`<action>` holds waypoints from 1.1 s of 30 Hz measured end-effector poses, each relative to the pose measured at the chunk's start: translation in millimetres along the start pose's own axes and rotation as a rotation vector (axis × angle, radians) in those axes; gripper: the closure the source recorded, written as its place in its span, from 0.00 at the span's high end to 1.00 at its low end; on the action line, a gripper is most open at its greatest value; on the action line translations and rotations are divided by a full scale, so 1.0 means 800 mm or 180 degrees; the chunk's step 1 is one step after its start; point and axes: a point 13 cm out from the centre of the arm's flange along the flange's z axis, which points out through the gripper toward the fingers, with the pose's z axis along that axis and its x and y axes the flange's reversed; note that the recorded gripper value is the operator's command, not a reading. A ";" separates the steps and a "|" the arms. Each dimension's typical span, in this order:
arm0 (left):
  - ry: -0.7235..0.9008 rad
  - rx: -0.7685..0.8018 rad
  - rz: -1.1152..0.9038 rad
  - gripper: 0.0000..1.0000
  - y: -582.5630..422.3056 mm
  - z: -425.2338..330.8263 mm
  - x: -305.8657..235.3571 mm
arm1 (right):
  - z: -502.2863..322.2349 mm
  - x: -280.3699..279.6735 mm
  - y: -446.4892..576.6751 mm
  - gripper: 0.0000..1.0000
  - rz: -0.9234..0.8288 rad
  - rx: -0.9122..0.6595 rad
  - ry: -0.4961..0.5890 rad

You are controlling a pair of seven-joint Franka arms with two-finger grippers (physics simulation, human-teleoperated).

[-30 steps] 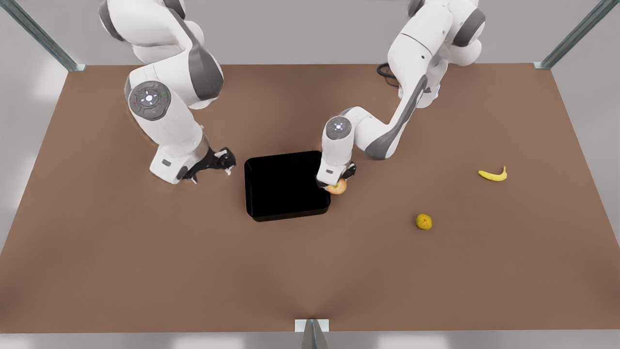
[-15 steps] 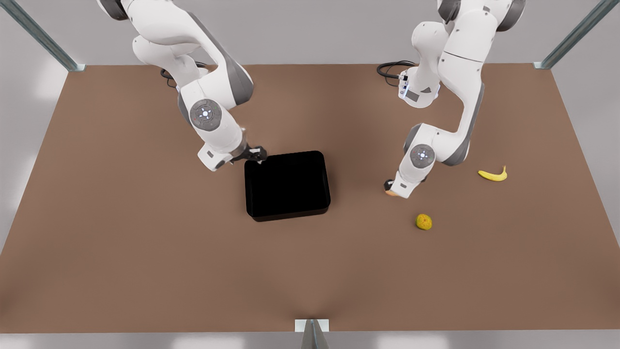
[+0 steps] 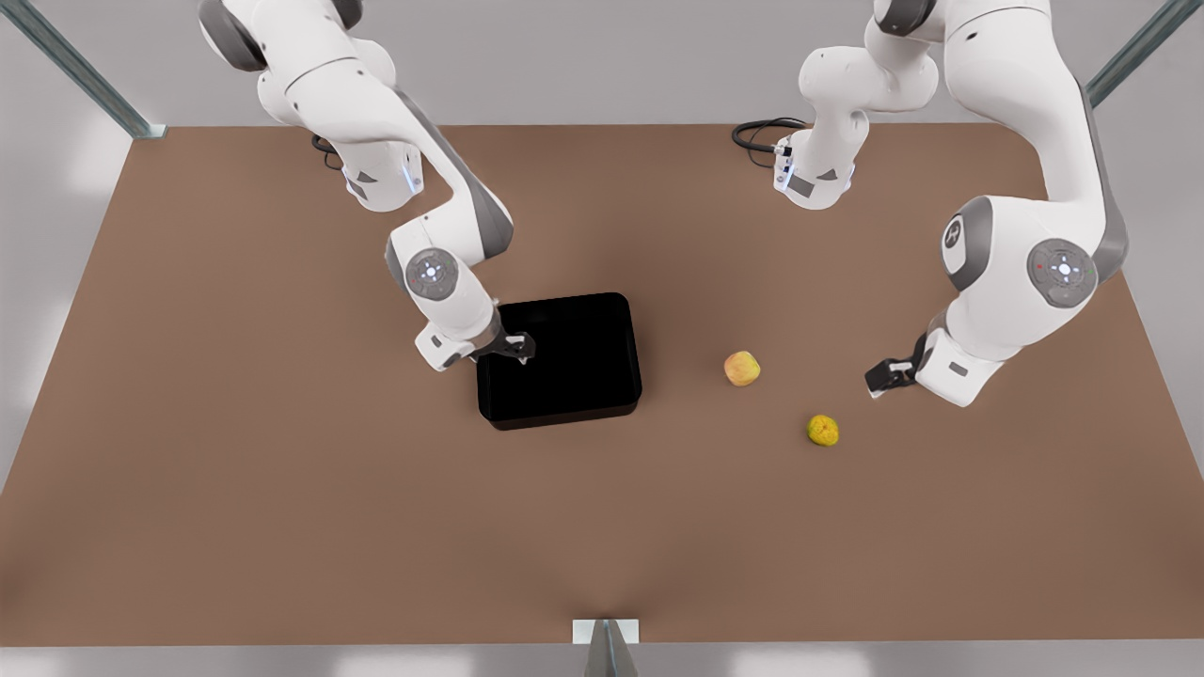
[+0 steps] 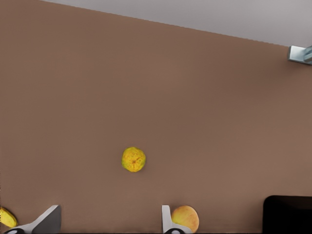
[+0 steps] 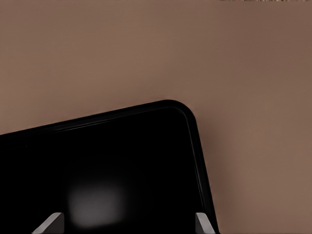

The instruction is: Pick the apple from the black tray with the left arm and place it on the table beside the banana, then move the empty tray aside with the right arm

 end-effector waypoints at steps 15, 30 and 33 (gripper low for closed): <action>0.0250 -0.0025 0.0533 1.00 0.004 0.009 0.020 | 0.078 0.001 -0.063 1.00 -0.0484 0.0098 0.0053; 0.0274 -0.0027 0.0759 1.00 0.006 0.011 0.021 | 0.159 0.030 -0.094 0.69 -0.0683 0.0160 0.0327; 0.0275 -0.0025 0.0788 1.00 0.006 0.011 0.022 | 0.160 0.030 -0.094 0.44 -0.0712 0.0152 0.0328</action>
